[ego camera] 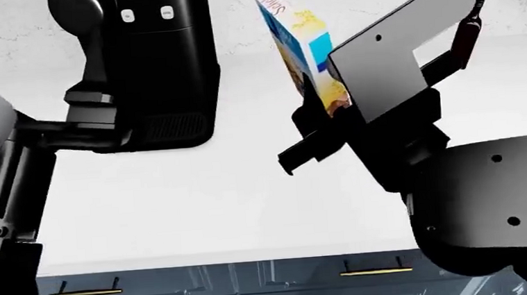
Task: Pick the jello cup and cereal from the counter and place them in the cabinets closest to them.
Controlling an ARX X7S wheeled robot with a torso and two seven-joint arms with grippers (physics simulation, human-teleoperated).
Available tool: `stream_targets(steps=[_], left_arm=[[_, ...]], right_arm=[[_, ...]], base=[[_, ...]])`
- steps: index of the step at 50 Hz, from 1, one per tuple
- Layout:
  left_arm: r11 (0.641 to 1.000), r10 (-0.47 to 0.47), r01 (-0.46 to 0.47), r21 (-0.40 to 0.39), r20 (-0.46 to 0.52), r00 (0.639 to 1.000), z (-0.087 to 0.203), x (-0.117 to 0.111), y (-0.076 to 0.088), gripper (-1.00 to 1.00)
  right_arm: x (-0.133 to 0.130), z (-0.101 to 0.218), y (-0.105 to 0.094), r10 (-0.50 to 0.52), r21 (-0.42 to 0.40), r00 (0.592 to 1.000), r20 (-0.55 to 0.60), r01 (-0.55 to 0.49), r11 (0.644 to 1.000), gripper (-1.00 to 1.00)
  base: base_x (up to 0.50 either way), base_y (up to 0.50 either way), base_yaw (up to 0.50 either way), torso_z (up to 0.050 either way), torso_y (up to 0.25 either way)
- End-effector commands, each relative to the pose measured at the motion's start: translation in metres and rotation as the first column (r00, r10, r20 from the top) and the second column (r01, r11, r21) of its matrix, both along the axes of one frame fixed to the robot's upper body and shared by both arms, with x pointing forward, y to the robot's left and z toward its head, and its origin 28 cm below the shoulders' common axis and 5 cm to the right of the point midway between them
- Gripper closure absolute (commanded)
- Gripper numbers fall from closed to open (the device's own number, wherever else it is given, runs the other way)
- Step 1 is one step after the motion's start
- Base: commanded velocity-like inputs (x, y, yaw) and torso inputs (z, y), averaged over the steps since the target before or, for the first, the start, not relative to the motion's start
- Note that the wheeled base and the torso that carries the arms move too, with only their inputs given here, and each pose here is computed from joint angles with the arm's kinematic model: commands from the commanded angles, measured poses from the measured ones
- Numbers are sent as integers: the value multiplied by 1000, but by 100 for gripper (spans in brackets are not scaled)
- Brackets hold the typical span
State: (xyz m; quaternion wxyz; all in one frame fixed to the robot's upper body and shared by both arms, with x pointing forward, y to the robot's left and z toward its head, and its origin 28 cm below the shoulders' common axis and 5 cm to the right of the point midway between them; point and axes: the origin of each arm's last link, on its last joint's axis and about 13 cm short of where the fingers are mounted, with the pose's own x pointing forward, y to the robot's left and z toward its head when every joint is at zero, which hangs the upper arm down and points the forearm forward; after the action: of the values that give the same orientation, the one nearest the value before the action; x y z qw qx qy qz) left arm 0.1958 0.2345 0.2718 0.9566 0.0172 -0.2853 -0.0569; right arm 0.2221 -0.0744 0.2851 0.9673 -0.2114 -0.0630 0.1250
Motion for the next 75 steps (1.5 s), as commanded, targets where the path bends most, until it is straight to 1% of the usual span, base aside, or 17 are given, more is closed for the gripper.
stream_targets(steps=[1,3,9,12,15,18,22,24,29,34,41,47,51,59,68,72,75], left_arm=[[991,13,-8,132,-38,999,28,4,-1,-100],[985,26,-19,171,-39,999,33,5,-2,-100],[968,53,-48,247,-16,998,56,1,0,-100],[962,65,-63,266,1,998,66,-1,2,-100],[961,74,-78,267,28,997,75,-5,5,-100],[964,89,-101,246,61,994,86,-9,9,-100],[978,102,-120,170,112,988,98,-14,14,-100],[984,107,-125,130,135,985,101,-17,17,-100],[990,115,-126,63,163,980,100,-25,24,-100],[992,119,-126,30,178,977,95,-33,30,-100],[989,143,-146,1,193,971,97,-37,36,-100],[986,169,-161,-51,221,961,100,-47,44,-100],[985,170,-159,-64,242,955,102,-54,47,-100],[986,161,-145,-77,278,947,100,-66,49,-100],[984,173,-156,-84,273,946,97,-66,51,-100],[983,180,-160,-93,271,946,96,-66,53,-100],[982,182,-162,-93,269,946,96,-65,53,-100]], right_arm=[[-19,33,-9,-29,-133,995,98,42,990,100],[-21,38,-10,-36,-139,993,109,51,989,100],[-22,51,-12,-58,-160,990,132,79,984,100],[-23,58,-14,-68,-162,987,148,92,982,100],[-26,66,-15,-77,-152,982,172,104,983,100],[-32,76,-16,-80,-125,976,204,107,986,100],[-38,85,-18,-82,-98,965,250,109,989,100],[-42,89,-18,-75,-79,958,277,101,992,100],[-52,92,-21,-68,-46,945,321,88,995,100],[-61,89,-25,-68,-24,938,339,81,996,100],[-75,90,-32,-84,20,924,372,83,996,100],[-87,92,-37,-95,68,900,425,73,995,100],[-91,94,-43,-122,103,882,456,83,991,100],[-91,89,-51,-151,154,862,483,86,984,100],[-90,77,-55,-148,179,869,473,70,981,100],[-94,68,-58,-156,207,868,471,63,976,100],[-95,60,-59,-146,221,883,446,49,974,100]], base=[[0,0,0,0,0],[0,0,0,0,0],[0,0,0,0,0],[0,0,0,0,0],[0,0,0,0,0],[0,0,0,0,0],[0,0,0,0,0],[0,0,0,0,0],[0,0,0,0,2],[0,0,0,0,0],[0,0,0,0,0],[0,0,0,0,0],[0,0,0,0,0],[0,0,0,0,0],[0,0,0,0,0],[0,0,0,0,0],[0,0,0,0,0]])
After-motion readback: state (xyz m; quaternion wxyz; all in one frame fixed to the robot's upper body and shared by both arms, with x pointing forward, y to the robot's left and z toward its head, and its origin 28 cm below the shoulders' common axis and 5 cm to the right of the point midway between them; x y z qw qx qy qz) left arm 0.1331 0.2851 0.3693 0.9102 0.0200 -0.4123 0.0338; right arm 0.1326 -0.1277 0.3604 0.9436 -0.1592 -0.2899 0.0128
